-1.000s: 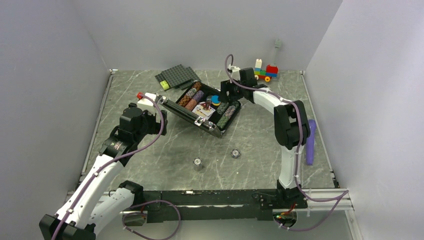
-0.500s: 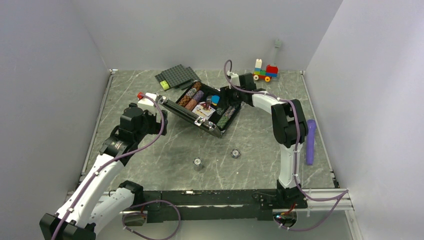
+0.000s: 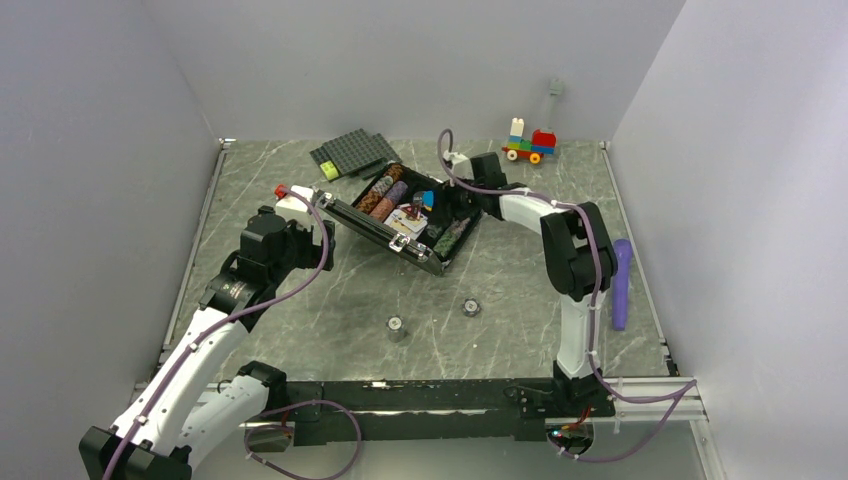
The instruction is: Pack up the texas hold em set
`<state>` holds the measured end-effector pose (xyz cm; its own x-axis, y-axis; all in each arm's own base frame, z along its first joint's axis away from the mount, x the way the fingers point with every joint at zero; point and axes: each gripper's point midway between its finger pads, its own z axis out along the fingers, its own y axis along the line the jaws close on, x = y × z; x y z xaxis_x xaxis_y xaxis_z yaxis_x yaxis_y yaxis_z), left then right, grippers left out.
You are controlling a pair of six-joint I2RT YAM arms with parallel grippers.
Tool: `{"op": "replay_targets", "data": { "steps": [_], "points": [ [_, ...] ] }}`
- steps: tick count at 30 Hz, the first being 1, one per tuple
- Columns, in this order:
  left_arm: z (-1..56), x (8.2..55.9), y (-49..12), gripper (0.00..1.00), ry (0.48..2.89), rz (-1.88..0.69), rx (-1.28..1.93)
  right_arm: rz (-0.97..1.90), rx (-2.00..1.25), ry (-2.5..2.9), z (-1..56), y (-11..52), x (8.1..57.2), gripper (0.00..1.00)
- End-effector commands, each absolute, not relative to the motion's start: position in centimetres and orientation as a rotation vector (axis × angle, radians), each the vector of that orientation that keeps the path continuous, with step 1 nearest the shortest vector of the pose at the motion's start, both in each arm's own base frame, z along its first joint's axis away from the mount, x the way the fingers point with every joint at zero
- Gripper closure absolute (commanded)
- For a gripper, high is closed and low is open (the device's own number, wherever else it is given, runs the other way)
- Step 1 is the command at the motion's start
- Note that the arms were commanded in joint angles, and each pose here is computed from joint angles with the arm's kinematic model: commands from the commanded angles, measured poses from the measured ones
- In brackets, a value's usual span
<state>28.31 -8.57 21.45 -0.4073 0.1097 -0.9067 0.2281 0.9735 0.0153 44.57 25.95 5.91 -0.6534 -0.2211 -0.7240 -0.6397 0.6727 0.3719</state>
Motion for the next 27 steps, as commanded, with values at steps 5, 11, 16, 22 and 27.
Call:
{"op": "replay_targets", "data": {
  "steps": [5,11,16,22,27],
  "points": [
    [22.8,28.8,-9.0,0.0,1.941,-0.158,0.237,0.811,-0.873,2.217,6.7,29.1,42.0,0.3],
    [22.8,28.8,-8.9,0.01,1.938,-0.156,0.238,0.87,-0.91,2.205,7.3,30.1,40.3,0.31],
    [22.8,28.8,-8.9,0.01,1.94,-0.158,0.237,0.922,-0.965,2.208,7.7,31.1,38.5,0.31],
    [22.9,28.7,-8.9,0.01,1.934,-0.158,0.236,0.811,-0.877,2.249,8.3,30.4,40.1,0.3],
    [23.2,28.6,-8.9,0.01,1.922,-0.162,0.236,0.774,-0.802,2.207,11.4,29.7,41.7,0.2]
  ]
}}
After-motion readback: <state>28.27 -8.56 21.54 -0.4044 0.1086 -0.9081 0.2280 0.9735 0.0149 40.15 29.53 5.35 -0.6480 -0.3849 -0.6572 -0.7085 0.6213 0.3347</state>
